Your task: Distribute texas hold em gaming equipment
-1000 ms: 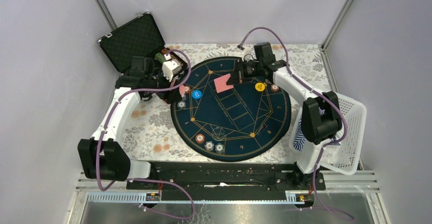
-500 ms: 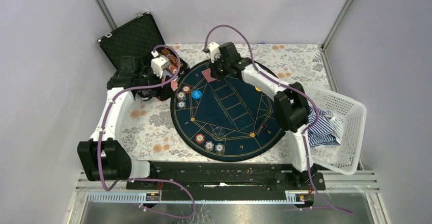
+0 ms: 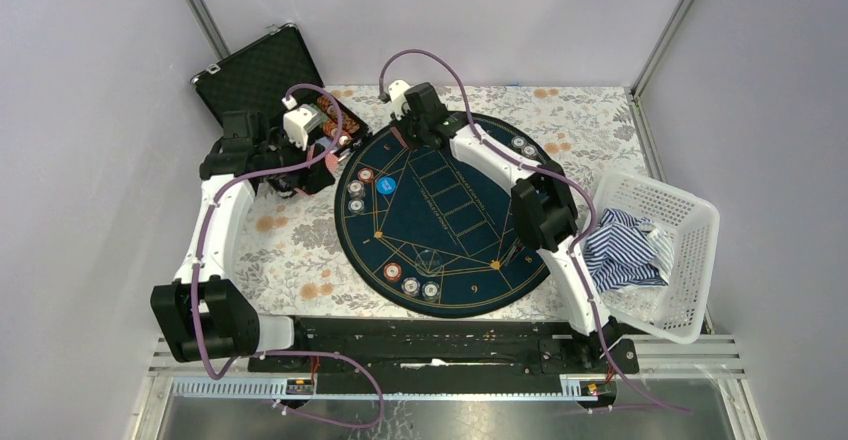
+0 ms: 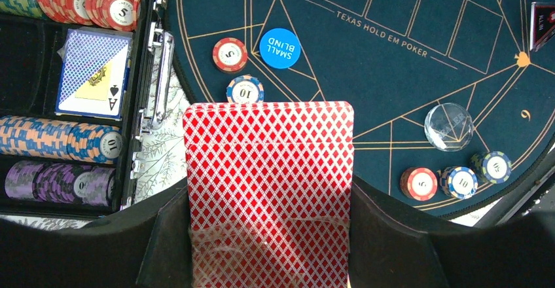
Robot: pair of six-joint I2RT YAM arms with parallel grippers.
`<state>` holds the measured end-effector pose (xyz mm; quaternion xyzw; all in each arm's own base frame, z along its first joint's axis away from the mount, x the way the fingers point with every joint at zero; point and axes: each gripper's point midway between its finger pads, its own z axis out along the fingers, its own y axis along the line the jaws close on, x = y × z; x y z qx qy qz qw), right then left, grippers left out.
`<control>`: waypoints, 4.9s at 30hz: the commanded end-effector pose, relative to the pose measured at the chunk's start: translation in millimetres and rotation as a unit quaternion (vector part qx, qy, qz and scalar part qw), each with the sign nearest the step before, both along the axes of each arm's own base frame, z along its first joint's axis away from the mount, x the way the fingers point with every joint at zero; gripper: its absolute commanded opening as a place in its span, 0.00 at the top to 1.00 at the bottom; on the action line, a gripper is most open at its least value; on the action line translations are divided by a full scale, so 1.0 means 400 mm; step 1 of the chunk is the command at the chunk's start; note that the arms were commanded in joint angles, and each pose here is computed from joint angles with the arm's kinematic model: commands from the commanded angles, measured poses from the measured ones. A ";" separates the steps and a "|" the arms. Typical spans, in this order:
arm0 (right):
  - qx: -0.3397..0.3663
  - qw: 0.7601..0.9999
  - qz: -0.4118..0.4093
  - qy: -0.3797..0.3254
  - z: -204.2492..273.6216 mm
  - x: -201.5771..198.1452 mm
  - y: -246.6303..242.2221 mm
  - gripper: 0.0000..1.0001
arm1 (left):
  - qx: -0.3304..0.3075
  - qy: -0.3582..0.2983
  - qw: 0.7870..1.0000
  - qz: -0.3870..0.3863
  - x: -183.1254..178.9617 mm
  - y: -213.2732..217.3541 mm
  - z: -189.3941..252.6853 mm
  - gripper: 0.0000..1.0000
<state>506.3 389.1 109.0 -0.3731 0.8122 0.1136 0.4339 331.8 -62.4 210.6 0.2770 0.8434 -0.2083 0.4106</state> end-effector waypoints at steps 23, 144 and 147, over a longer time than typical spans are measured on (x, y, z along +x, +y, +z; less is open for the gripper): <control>0.344 0.884 -0.060 0.310 -0.014 -0.007 0.130 0.96 | -0.022 -0.060 0.998 -0.020 0.022 -0.017 0.084 1.00; 0.340 0.811 0.122 0.460 0.250 -0.608 -0.036 0.47 | 0.040 -0.015 0.966 -0.254 -0.194 -0.384 -0.046 1.00; 0.333 0.812 0.114 0.466 0.226 -0.608 -0.036 0.54 | 0.041 -0.016 0.967 -0.253 -0.194 -0.384 -0.045 1.00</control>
